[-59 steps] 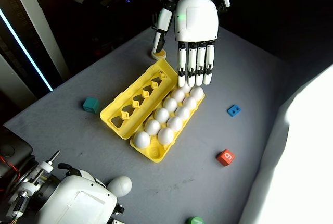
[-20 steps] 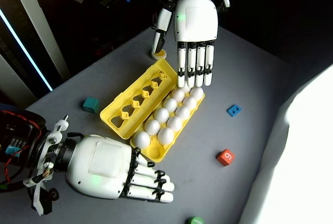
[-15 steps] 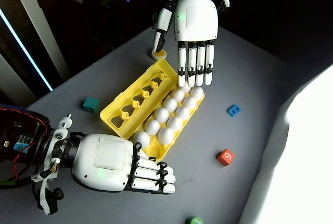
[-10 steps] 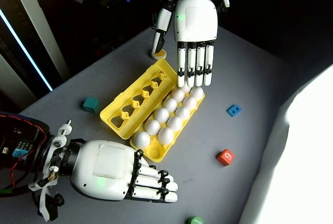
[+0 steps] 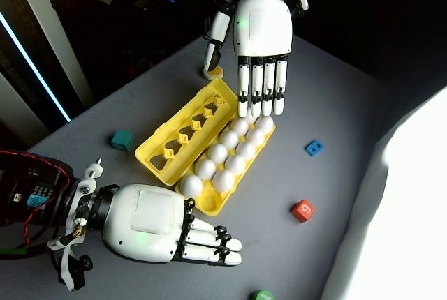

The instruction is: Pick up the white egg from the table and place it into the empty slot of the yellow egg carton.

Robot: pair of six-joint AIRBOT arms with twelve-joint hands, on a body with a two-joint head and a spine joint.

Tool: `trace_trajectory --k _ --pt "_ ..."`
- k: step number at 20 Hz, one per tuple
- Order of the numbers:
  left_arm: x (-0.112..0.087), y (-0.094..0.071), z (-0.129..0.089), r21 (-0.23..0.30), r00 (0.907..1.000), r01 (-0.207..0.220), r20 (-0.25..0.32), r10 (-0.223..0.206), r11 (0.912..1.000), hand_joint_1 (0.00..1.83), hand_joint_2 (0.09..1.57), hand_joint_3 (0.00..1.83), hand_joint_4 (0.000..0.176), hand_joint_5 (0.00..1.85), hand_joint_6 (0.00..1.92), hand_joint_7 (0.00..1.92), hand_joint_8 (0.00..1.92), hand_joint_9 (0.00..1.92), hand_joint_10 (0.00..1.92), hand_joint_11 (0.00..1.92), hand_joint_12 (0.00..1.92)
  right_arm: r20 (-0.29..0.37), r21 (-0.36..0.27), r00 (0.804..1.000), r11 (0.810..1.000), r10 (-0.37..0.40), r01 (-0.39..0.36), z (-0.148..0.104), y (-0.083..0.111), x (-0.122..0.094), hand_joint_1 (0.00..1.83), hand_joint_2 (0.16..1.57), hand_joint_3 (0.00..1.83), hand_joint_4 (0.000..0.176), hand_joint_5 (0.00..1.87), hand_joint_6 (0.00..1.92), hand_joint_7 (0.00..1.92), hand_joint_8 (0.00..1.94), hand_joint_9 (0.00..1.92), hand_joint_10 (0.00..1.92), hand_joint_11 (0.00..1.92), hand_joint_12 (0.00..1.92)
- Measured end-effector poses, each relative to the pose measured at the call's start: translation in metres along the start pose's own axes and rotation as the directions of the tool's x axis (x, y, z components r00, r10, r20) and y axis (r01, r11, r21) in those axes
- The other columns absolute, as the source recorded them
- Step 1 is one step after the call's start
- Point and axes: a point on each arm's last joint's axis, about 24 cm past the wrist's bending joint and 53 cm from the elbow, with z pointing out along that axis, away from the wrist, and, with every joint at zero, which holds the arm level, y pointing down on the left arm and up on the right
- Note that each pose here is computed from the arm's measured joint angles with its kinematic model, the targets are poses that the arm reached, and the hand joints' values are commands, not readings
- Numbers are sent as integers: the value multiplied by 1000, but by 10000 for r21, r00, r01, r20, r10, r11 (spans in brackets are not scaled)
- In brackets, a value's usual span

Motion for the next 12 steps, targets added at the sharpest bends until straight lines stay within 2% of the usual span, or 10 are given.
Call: trace_trajectory --k 1,2,3,4,5,8,9,10,11,12 --pt "0 0 0 0 10000 -4 0 4 10000 0 1290 0 0 113 5 114 2 72 3 11 19 -12 0 10000 10000 38 -38 0 0 0 1104 993 2 174 1261 528 311 7 11 5 0 0" --pt "0 0 0 0 10000 0 4 0 10000 0 1288 0 0 113 4 113 2 70 2 14 21 -24 -2 10000 10000 53 -53 0 0 1 1115 988 0 152 1281 492 326 4 15 4 0 0" --pt "0 0 0 2 10000 3 0 -3 10000 0 1288 0 0 107 2 115 3 76 4 11 21 -39 -3 10000 10000 76 -76 0 0 1 1129 986 0 104 1293 467 331 3 9 4 0 0" --pt "0 0 0 6 10000 -5 2 5 10000 0 1287 0 0 115 5 128 7 89 9 17 25 -54 -3 9999 9999 101 -101 0 0 2 1113 987 0 155 1289 468 316 4 1 0 0 0" --pt "0 0 0 8 10000 -2 2 2 10000 0 1285 0 0 118 5 133 9 94 10 21 28 -65 -9 9999 10000 87 -87 0 0 2 1122 984 0 132 1301 450 325 5 3 1 0 0" --pt "0 0 0 6 10000 -8 2 8 10000 0 1290 0 0 90 0 113 0 81 3 21 34 -35 39 10000 10000 79 -79 -1 -3 0 1103 993 2 175 1263 515 315 6 1 0 0 0" --pt "0 0 0 6 10000 -5 2 5 10000 0 1292 0 0 102 6 117 2 80 3 10 31 -21 60 10000 10000 78 -78 -1 -4 -1 1103 998 1 159 1245 535 301 1 0 0 0 0" --pt "0 0 0 6 10000 -5 2 5 10000 0 1288 0 0 113 10 129 7 92 7 24 39 -9 76 10000 9999 95 -95 -2 -5 -2 1058 914 0 41 1091 244 314 1 0 0 0 0" --pt "0 0 0 8 10000 -2 2 2 10000 0 1285 0 0 112 8 130 6 92 7 22 41 11 101 10000 9999 88 -89 -1 -6 -3 1024 890 0 7 1032 95 385 7 0 0 0 0" --pt "0 0 0 8 10000 -2 2 2 10000 0 1291 0 0 91 1 109 0 72 1 7 37 29 117 10000 9999 74 -74 -1 -7 -4 927 872 0 38 942 29 375 1 0 0 0 0"
